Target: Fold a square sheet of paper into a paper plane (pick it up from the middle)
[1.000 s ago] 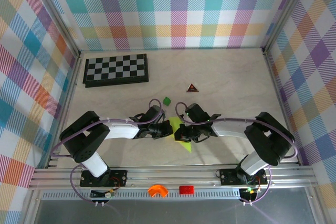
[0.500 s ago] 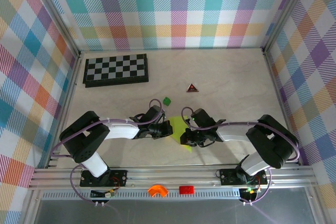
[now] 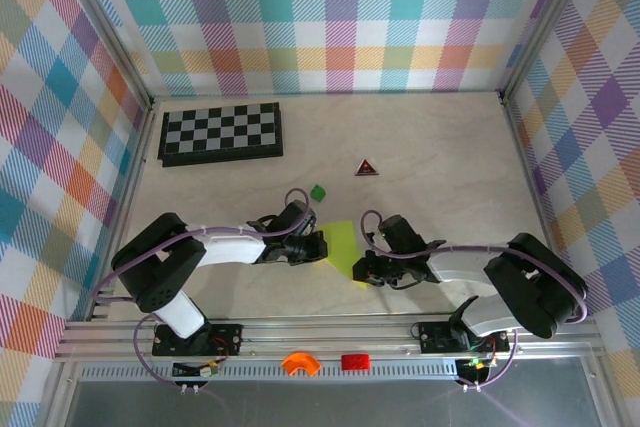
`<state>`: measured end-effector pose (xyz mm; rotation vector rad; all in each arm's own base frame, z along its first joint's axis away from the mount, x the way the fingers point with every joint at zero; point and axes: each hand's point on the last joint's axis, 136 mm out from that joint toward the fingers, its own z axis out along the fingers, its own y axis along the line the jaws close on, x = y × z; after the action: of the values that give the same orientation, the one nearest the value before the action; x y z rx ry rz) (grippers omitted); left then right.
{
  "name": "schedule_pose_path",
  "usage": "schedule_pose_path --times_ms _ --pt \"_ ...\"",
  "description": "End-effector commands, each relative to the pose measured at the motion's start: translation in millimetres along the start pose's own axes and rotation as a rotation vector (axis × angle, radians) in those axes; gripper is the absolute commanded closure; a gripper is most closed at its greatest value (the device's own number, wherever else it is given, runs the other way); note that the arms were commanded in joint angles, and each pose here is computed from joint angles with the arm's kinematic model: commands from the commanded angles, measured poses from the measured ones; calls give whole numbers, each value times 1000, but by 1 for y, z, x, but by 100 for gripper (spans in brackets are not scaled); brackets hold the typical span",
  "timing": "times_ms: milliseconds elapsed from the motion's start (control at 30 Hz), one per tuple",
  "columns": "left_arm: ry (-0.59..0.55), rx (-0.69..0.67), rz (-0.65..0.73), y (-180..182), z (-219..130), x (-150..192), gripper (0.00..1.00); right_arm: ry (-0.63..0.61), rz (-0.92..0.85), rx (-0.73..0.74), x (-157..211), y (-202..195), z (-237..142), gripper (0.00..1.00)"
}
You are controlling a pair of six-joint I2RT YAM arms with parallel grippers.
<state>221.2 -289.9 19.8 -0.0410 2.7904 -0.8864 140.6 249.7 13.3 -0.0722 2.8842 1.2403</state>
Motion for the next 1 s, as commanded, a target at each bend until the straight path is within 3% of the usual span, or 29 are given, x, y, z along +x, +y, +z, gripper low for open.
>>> schedule_pose_path --times_ms 0,200,567,767,967 --pt "-15 -78 11 7 -15 -2 92 49 77 70 17 -25 1 90" --pt "-39 34 42 -31 -29 -7 88 34 89 76 12 -25 2 91" --pt "84 158 151 -74 7 45 88 39 109 79 12 -28 3 92" --pt "72 1 65 -25 22 44 91 52 105 88 16 -31 2 92" --pt "76 -15 -2 -4 22 41 91 71 97 103 22 -36 -1 93"
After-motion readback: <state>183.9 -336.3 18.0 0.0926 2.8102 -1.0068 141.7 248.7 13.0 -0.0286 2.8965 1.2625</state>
